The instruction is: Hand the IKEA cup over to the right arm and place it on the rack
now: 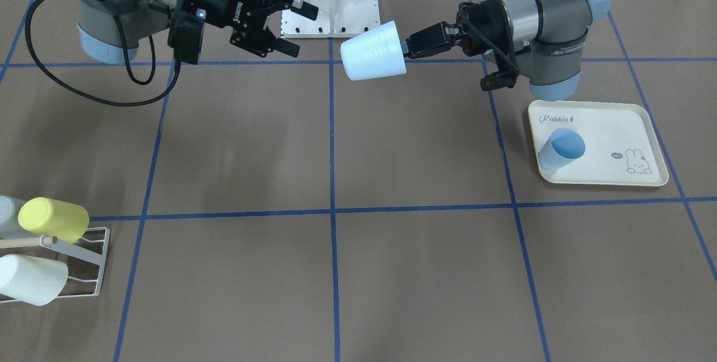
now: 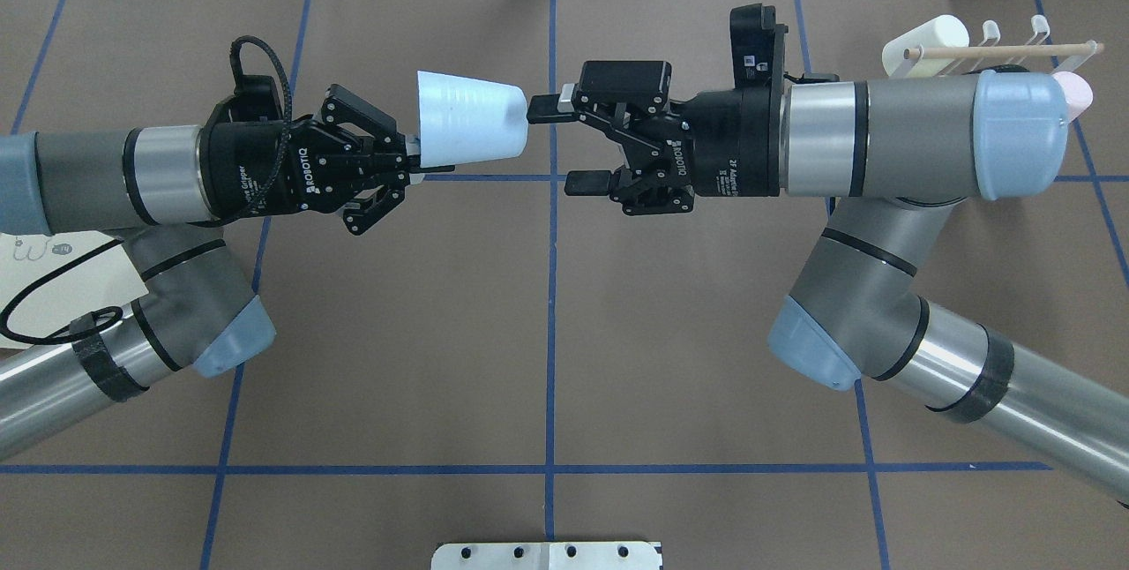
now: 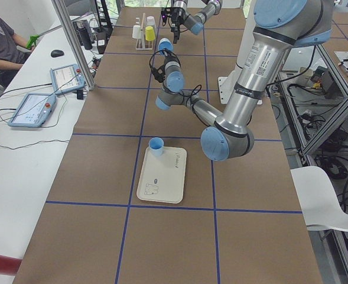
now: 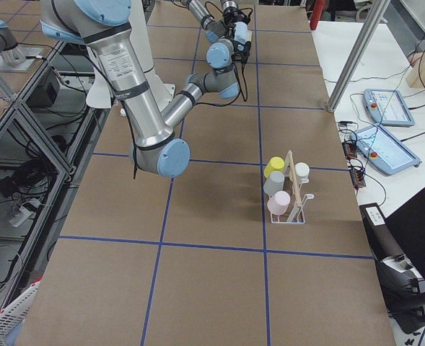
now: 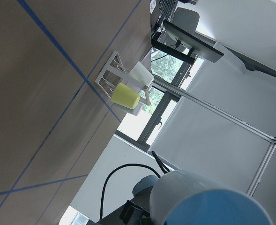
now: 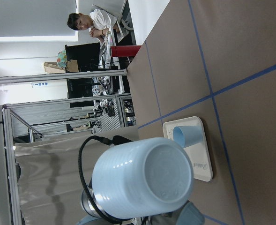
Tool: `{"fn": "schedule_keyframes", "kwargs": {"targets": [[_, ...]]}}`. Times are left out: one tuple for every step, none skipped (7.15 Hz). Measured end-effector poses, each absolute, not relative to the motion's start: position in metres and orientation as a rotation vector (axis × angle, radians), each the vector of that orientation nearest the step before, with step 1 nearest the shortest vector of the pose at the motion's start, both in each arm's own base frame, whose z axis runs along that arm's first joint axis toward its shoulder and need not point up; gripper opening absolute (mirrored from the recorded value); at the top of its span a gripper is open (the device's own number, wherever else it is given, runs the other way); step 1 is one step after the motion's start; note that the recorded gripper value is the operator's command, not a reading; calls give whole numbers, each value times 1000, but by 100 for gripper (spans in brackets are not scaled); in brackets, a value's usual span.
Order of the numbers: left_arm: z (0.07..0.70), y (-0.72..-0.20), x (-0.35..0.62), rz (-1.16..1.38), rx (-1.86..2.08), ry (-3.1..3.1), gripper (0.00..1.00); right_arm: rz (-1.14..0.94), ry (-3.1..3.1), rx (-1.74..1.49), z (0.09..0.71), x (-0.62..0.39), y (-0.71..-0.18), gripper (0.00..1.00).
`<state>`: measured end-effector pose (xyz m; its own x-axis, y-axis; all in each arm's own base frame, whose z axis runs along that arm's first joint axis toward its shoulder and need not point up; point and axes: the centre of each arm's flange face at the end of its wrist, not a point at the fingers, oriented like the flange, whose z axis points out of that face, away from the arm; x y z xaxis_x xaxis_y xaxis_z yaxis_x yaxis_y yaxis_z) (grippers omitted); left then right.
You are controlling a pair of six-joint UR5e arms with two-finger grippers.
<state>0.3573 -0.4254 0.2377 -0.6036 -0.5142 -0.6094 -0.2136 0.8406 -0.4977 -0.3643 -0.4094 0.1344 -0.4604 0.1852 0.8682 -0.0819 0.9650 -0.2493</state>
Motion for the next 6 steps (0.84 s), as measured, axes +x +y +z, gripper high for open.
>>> {"fn": "schedule_keyframes", "kwargs": {"targets": [[236, -420, 359, -489, -557, 2258, 0, 326, -2056, -91, 130, -364, -409, 98], [234, -412, 364, -491, -591, 2303, 0, 331, -2085, -97, 131, -366, -408, 98], [233, -402, 368, -485, -621, 2346, 0, 332, -2109, -103, 134, -368, -408, 97], [233, -395, 372, -476, -644, 2378, 0, 329, -2125, -108, 137, -370, -408, 97], [232, -388, 375, -465, -666, 2397, 0, 327, -2135, -110, 137, -371, -408, 97], [232, -383, 377, -461, -690, 2415, 0, 326, -2142, -112, 136, -373, -406, 97]]}}
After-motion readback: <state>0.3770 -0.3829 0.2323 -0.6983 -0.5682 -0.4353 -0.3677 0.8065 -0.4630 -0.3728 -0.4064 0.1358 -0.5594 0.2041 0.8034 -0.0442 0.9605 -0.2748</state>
